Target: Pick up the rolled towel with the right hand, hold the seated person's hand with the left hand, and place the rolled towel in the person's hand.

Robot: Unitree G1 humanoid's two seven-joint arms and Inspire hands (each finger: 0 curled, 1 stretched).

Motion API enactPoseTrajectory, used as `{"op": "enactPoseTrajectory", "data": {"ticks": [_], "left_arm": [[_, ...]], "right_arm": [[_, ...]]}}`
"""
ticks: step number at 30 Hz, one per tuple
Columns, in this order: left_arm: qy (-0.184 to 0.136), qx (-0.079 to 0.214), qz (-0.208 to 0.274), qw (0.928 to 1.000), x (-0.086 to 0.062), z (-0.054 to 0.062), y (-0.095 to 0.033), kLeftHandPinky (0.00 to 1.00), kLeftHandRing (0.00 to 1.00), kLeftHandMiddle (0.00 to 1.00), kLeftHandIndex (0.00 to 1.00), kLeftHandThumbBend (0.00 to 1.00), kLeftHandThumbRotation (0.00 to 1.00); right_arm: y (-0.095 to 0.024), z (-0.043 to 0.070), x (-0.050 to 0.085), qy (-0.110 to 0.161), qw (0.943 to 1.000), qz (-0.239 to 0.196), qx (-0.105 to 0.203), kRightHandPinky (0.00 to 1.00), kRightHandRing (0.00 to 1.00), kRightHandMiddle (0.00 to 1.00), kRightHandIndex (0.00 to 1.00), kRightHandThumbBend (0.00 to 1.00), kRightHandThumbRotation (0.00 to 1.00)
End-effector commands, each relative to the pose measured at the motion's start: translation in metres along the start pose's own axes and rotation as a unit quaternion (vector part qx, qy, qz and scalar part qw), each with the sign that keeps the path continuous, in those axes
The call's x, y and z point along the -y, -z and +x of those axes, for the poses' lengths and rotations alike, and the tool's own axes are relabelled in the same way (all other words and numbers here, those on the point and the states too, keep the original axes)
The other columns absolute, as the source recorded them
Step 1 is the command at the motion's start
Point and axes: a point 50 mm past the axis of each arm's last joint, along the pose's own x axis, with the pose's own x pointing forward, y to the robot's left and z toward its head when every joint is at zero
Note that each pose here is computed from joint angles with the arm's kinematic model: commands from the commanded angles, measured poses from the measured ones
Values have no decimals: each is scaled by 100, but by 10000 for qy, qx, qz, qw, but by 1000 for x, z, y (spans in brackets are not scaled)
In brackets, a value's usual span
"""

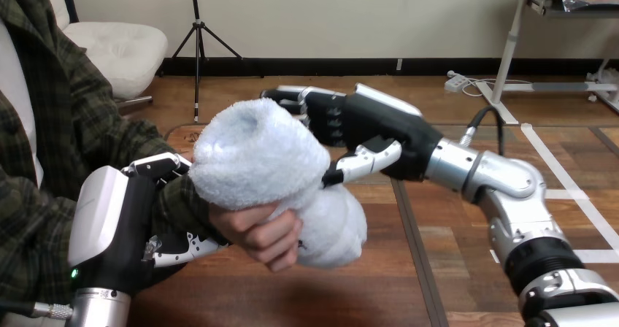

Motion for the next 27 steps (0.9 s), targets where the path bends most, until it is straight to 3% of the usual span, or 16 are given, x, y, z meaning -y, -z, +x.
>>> {"op": "enactPoseTrajectory", "data": {"ticks": [1,27], "left_arm": [[-39,626,-223,9978,2,14,-21,31,36,42,44,94,0],[-18,617,-223,9978,0,14,-18,31,36,42,44,95,0]], "right_arm": [[-28,-6,25,451,9975,-297,448,98,97,92,94,100,35],[-29,-36,45,983,9941,-306,337,100,99,92,93,100,41]]}}
